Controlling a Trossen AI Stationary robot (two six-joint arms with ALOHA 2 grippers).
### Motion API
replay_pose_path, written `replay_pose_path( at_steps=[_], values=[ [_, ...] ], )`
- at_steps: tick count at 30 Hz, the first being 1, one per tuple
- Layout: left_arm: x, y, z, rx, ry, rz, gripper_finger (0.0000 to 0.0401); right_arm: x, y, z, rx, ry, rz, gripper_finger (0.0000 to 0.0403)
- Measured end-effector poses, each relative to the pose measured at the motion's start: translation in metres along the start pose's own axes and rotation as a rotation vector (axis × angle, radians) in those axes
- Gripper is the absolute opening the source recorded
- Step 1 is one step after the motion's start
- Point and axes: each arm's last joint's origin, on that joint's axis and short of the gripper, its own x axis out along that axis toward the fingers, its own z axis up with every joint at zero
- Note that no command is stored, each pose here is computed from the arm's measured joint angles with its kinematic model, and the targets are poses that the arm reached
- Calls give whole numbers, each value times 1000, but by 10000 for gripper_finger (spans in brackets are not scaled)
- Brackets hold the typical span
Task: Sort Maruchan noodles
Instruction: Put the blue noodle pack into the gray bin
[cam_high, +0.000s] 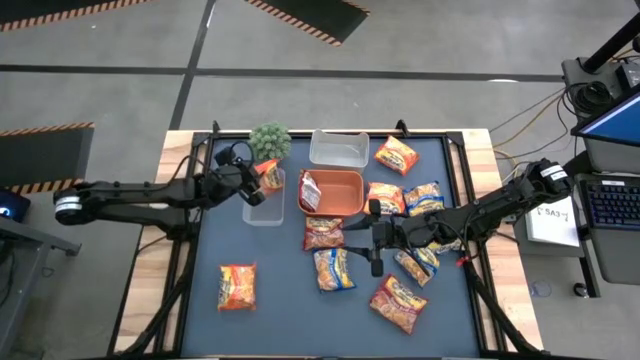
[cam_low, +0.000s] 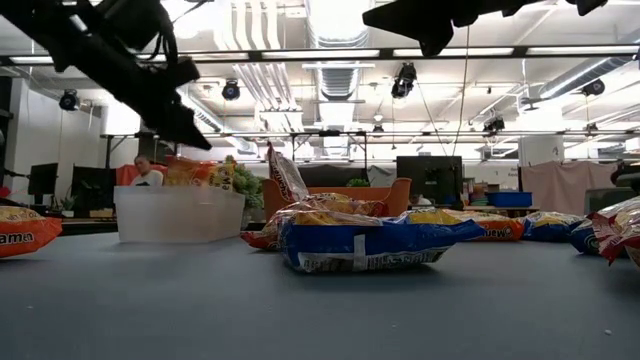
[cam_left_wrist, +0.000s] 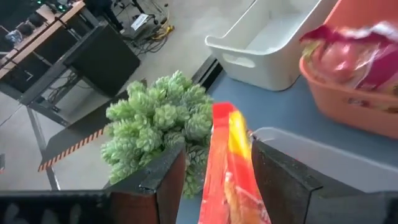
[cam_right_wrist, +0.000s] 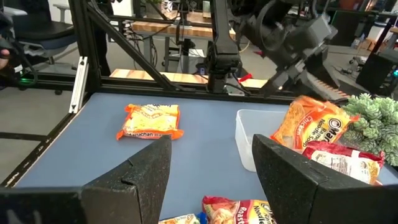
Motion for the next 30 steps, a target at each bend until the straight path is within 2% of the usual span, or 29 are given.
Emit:
replay_pose_path(
  at_steps=[4, 8, 13, 15, 19, 22, 30],
  values=[
    [-11, 0, 17, -21, 19, -139, 167, 0, 0, -2, 15, 17, 0, 215],
    [-21, -1, 29, -140, 105, -294, 167, 0, 0, -2, 21, 23, 0, 215],
    [-24, 0, 22, -277, 357, -262, 155, 0, 0, -4, 25, 42, 0, 215],
    [-22, -4, 20, -307, 397, -257, 146, 0, 0, -6, 29, 56, -1, 215],
    [-21, -22, 23, -315, 353, -354, 123, -3, -1, -8, 64, 110, -5, 214],
    [-27, -35, 31, -291, 295, -423, 110, -9, -4, -6, 138, 177, -35, 206],
    [-53, -56, 70, -246, 60, -593, 94, -26, -15, -7, 356, 469, -166, 194]
  ],
)
